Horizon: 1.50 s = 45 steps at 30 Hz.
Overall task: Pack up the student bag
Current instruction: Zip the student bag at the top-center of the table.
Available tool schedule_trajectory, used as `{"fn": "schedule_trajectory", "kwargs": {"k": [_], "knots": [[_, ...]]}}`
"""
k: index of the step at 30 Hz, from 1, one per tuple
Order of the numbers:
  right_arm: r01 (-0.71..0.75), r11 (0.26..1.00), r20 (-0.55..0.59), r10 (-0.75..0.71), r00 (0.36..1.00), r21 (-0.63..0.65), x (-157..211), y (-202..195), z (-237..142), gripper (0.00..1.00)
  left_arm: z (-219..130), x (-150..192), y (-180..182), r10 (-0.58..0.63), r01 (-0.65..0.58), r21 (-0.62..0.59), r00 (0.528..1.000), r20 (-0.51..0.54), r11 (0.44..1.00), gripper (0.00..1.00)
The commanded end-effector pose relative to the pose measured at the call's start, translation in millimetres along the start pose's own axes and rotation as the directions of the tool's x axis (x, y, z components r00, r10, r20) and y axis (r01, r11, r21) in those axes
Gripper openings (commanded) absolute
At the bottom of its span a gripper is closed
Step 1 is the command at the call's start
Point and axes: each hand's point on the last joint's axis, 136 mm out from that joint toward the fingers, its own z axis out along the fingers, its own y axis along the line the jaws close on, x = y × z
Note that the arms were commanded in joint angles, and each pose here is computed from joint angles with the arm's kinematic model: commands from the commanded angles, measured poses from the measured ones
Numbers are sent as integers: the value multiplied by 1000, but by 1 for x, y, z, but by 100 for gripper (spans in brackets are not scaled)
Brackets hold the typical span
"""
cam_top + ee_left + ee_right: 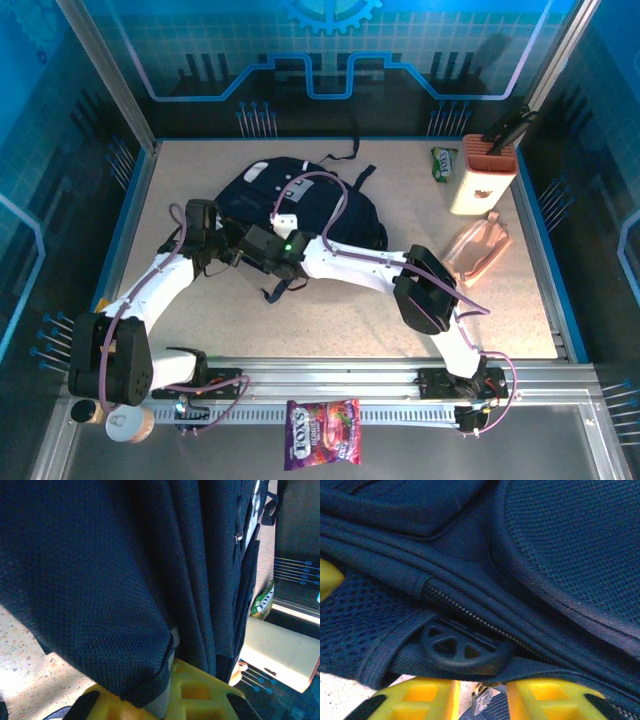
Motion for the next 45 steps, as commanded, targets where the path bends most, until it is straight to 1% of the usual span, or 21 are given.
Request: {"fn": "schedule_trajectory", "kwargs": {"k": [1, 4, 9, 13, 20, 24, 27, 29, 32, 36, 39, 41, 45], "knots": [[-30, 996, 62, 24, 998, 87, -24, -24, 17, 23, -11, 20, -35, 43, -33, 101, 994, -103, 994, 0], [-17, 995, 61, 11, 998, 94, -23, -32, 15, 19, -12, 17, -38, 43, -35, 103, 995, -85, 994, 0], [25, 998, 54, -28, 998, 62, -16, -41, 8, 11, -10, 10, -37, 44, -39, 87, 998, -51, 995, 0], [61, 996, 46, -65, 997, 71, -9, -55, 1, 10, -8, 5, -32, 36, -34, 64, 999, -28, 997, 0], [103, 992, 45, -107, 993, 76, 10, -94, -12, 10, -2, -1, -20, 34, -34, 22, 999, -5, 999, 0], [121, 986, 35, -126, 991, 114, 22, -122, -18, 11, -2, -3, -17, 34, -34, 12, 999, 1, 999, 0], [126, 980, 29, -132, 991, 154, 27, -139, -19, 9, -3, -4, -15, 33, -33, 10, 999, 6, 999, 0], [155, 976, 13, -159, 987, 150, 31, -139, -16, 8, -3, -4, -15, 35, -35, 12, 999, 7, 999, 0], [187, 977, -3, -187, 982, 105, 34, -127, -10, 9, -3, -2, -15, 37, -37, 16, 999, -1, 999, 0], [215, 974, -12, -215, 977, 71, 32, -112, -4, 18, -3, -1, -15, 35, -35, 18, 999, -8, 999, 0], [223, 973, -14, -223, 975, 65, 31, -106, -2, 20, -4, 0, -15, 36, -36, 21, 999, -11, 999, 0], [223, 972, -14, -223, 975, 68, 29, -106, -2, 19, -5, 0, -16, 38, -37, 22, 999, -8, 999, 0], [211, 973, 5, -212, 977, 91, 26, -114, -6, 11, -6, -1, -15, 44, -44, 16, 999, 1, 999, 0]]}}
